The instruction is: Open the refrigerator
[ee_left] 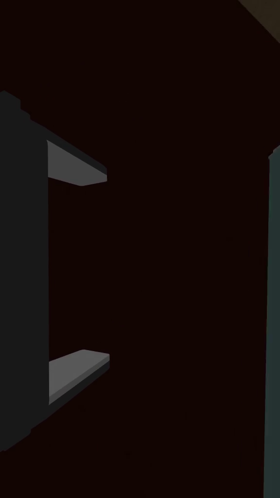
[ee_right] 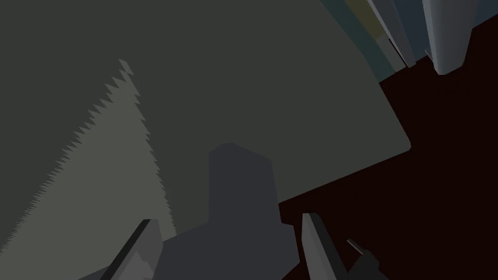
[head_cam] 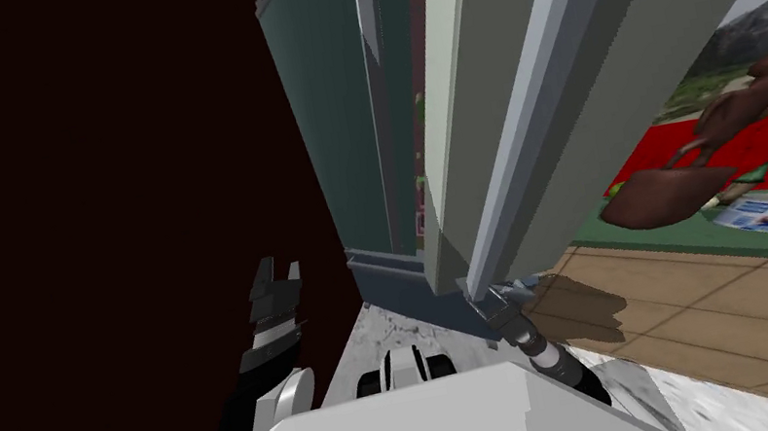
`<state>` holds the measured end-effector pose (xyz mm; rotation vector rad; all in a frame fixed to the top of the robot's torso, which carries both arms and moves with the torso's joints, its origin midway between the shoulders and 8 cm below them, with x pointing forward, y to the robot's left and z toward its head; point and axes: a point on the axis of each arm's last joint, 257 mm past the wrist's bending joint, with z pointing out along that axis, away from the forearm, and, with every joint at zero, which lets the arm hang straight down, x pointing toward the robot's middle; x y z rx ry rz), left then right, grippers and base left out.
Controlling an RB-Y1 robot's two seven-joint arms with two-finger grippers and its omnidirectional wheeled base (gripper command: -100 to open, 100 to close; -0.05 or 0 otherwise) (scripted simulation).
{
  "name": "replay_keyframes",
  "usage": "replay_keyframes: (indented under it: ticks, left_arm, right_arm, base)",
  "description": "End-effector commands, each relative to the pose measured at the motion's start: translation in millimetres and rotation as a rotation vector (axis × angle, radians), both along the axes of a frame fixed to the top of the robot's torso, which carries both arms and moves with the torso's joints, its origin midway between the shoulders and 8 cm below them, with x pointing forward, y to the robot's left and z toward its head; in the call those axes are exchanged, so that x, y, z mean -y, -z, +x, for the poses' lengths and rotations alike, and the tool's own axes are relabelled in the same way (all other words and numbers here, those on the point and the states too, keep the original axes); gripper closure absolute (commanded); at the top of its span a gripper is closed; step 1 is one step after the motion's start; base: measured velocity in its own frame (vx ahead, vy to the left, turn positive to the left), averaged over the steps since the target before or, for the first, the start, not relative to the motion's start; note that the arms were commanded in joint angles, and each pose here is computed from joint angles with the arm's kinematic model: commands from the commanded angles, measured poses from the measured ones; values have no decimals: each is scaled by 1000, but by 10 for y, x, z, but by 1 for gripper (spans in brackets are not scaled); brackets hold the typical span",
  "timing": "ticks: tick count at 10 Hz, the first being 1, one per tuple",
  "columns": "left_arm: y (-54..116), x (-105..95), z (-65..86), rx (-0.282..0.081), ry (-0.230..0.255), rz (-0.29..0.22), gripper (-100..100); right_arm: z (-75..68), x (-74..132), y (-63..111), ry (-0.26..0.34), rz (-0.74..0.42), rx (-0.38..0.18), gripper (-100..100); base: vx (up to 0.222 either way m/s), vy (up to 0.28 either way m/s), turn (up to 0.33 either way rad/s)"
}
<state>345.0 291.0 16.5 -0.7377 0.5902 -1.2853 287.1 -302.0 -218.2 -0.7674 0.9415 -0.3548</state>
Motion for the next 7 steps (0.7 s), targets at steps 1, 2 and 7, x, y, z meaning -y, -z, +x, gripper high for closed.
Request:
replay_keyframes:
  ticks: [1, 2, 7]
  left_arm:
    - [1, -1, 0, 0, 0, 0, 0]
    - [0, 0, 0, 0, 0, 0, 0]
    - [1, -1, -1, 0, 0, 0, 0]
  right_arm:
    - [45, 220, -30, 41, -8, 10, 100]
    - [38, 282, -46, 55, -15, 13, 100]
    - [38, 641, -74, 130, -25, 19, 100]
  base:
    - [-251, -122, 461]
    - [-194, -92, 370]
    - [-174, -69, 327]
